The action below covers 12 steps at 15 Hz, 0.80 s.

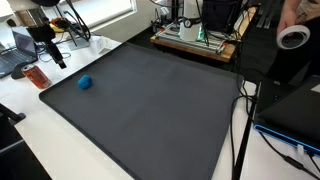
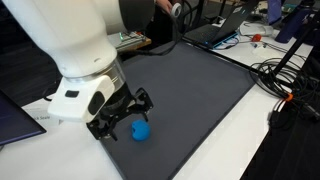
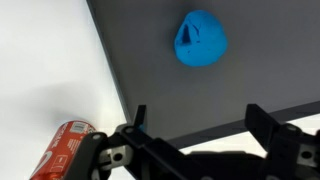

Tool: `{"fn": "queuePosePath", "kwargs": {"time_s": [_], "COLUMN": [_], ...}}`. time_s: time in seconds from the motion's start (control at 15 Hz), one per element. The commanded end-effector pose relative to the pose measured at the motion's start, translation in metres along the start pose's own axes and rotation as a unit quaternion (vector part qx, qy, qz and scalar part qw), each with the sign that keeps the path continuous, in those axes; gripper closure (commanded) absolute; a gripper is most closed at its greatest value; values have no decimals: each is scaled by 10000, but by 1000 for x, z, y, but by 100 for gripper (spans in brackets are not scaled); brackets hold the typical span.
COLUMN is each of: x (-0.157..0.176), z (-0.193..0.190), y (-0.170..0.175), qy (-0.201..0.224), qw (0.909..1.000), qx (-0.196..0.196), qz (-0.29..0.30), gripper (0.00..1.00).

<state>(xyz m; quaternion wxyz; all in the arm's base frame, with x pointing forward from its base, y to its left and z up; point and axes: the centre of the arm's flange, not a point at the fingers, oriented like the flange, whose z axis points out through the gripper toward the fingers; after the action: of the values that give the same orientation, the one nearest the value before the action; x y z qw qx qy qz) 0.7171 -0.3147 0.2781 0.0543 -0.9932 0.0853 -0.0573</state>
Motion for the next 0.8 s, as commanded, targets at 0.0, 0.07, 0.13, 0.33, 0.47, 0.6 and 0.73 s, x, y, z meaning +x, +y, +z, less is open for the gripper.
{"fn": "queuePosePath", "kwargs": {"time_s": [0.0, 0.07, 0.13, 0.33, 0.47, 0.6, 0.73], "x": [40, 42, 44, 50, 53, 55, 56], "z": [-4, -5, -6, -7, -5, -4, -4], "y": [8, 8, 8, 8, 6, 3, -1], "qy": [-276, -371, -438, -639, -805, -961, -1089], "qw": [9989, 9984, 9975, 9929, 9882, 9823, 9777], "qx": [-103, -94, -115, -167, -186, -221, -258], "qz": [353, 427, 537, 991, 1288, 1595, 1776], "gripper": [0, 0, 0, 0, 0, 0, 0]}}
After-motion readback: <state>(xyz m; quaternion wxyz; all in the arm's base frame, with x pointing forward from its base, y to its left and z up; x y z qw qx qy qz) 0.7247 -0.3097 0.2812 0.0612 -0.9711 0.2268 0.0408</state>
